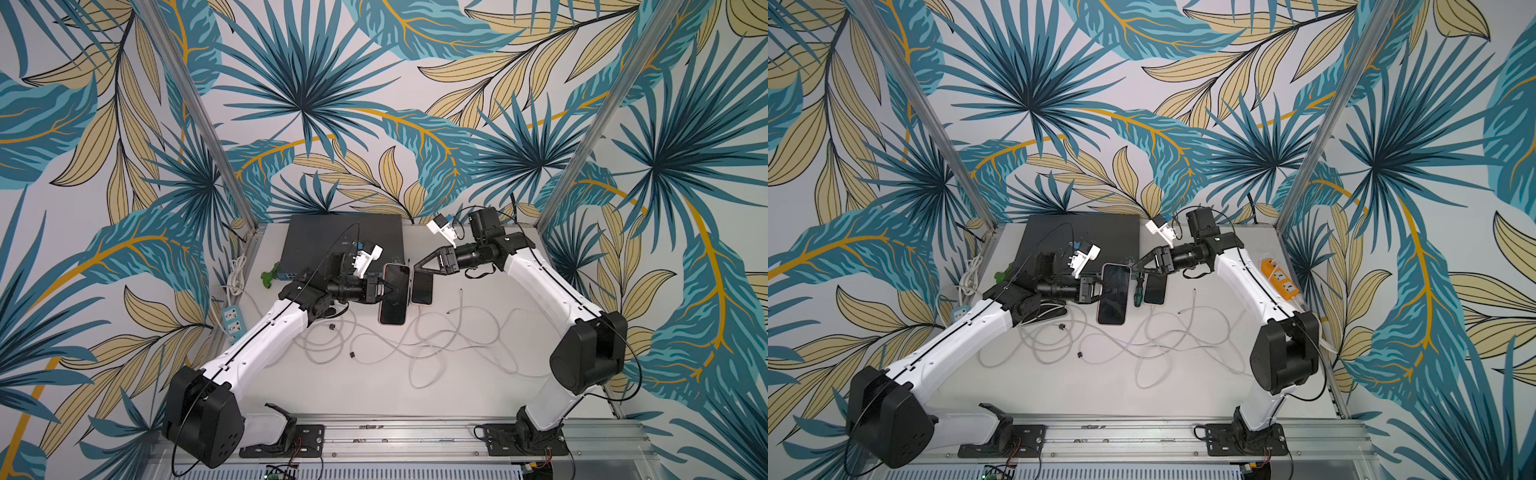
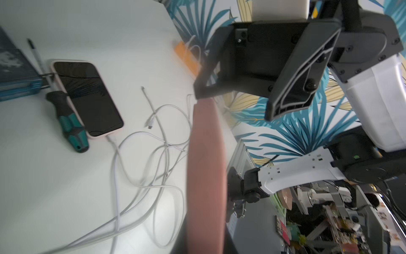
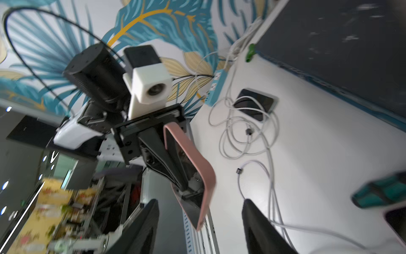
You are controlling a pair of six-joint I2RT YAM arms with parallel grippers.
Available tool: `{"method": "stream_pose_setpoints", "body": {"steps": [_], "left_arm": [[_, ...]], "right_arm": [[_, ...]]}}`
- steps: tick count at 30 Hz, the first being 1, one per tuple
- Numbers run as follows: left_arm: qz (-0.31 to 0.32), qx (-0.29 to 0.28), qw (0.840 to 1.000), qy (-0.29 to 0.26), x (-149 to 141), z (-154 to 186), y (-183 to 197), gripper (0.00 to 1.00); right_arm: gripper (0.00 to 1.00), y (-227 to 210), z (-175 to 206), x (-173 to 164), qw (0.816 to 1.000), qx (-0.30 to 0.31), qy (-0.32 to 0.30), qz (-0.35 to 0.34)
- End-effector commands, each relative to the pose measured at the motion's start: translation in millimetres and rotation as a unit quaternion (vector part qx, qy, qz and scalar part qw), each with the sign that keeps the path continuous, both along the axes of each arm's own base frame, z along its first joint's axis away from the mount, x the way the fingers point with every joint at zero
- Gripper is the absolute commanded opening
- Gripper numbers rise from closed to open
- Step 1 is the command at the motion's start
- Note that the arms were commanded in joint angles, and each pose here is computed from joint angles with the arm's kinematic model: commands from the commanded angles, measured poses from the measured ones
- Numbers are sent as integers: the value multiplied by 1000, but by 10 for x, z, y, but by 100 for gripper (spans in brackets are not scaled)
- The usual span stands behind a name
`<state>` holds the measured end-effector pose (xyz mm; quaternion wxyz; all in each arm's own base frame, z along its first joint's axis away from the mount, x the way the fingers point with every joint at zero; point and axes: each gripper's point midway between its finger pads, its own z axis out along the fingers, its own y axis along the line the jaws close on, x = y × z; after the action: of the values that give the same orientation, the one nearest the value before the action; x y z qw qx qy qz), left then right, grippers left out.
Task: Plug the charging cable into the phone
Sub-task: Pick up the phone at the center of the board, then pick up the charging cable from the center of the board.
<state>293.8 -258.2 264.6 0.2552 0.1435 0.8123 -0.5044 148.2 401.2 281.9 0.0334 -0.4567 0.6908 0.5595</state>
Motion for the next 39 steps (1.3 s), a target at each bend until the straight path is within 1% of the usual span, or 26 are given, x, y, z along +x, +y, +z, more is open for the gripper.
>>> {"method": "stream_pose_setpoints", "body": {"steps": [1, 3, 5, 6, 7, 9, 11, 12, 13, 14, 16, 19, 21, 24, 27, 29, 32, 34, 36, 39], "left_arm": [[72, 13, 997, -17, 73, 74, 286, 0], [91, 27, 995, -19, 72, 28, 376, 0], [103, 37, 994, -18, 73, -30, 438, 0], [105, 39, 994, -15, 68, -63, 456, 0], [107, 40, 993, -14, 67, -89, 477, 0], [112, 43, 993, -8, 63, -145, 511, 0], [120, 49, 992, -4, 69, -204, 549, 0], [121, 49, 991, -2, 67, -224, 561, 0], [120, 48, 992, -1, 61, -237, 566, 0], [120, 48, 992, 0, 54, -245, 572, 0], [118, 49, 992, -1, 36, -253, 577, 0], [116, 56, 992, -5, 5, -264, 597, 0], [115, 66, 991, -8, -18, -281, 621, 0], [119, 71, 990, -7, -16, -319, 666, 0], [118, 63, 991, -6, -12, -311, 655, 0], [118, 61, 991, -6, -9, -299, 650, 0], [116, 64, 991, -7, -17, -294, 653, 0], [115, 67, 991, -7, -23, -305, 657, 0], [116, 67, 991, -6, -23, -320, 658, 0], [117, 66, 991, -1, -27, -355, 656, 0]], "right_arm": [[65, -318, -332, 571, 982, -98, -66, -150], [65, -545, -674, 658, 964, -176, -105, -171], [58, -787, -1047, 676, 943, -261, -126, -165], [55, -894, -1229, 634, 933, -299, -131, -149], [54, -999, -1396, 592, 922, -335, -143, -132], [53, -1157, -1700, 458, 896, -396, -186, -79], [54, -1273, -1916, 387, 869, -438, -229, -29], [55, -1304, -1975, 406, 857, -450, -250, -18], [55, -1315, -2019, 433, 852, -452, -265, -10], [55, -1297, -2046, 457, 851, -445, -280, -4], [56, -1243, -2108, 497, 852, -410, -326, 18], [59, -1184, -2146, 477, 854, -360, -372, 55], [59, -1142, -2178, 515, 846, -340, -405, 76], [58, -1079, -2245, 601, 836, -335, -425, 92], [55, -1079, -2355, 688, 817, -338, -454, 114], [53, -1095, -2422, 720, 809, -340, -463, 126], [52, -1109, -2555, 731, 803, -332, -472, 146], [51, -1092, -2598, 782, 801, -330, -480, 143], [50, -1037, -2613, 827, 801, -317, -489, 137], [49, -1001, -2654, 848, 806, -308, -486, 142]]}}
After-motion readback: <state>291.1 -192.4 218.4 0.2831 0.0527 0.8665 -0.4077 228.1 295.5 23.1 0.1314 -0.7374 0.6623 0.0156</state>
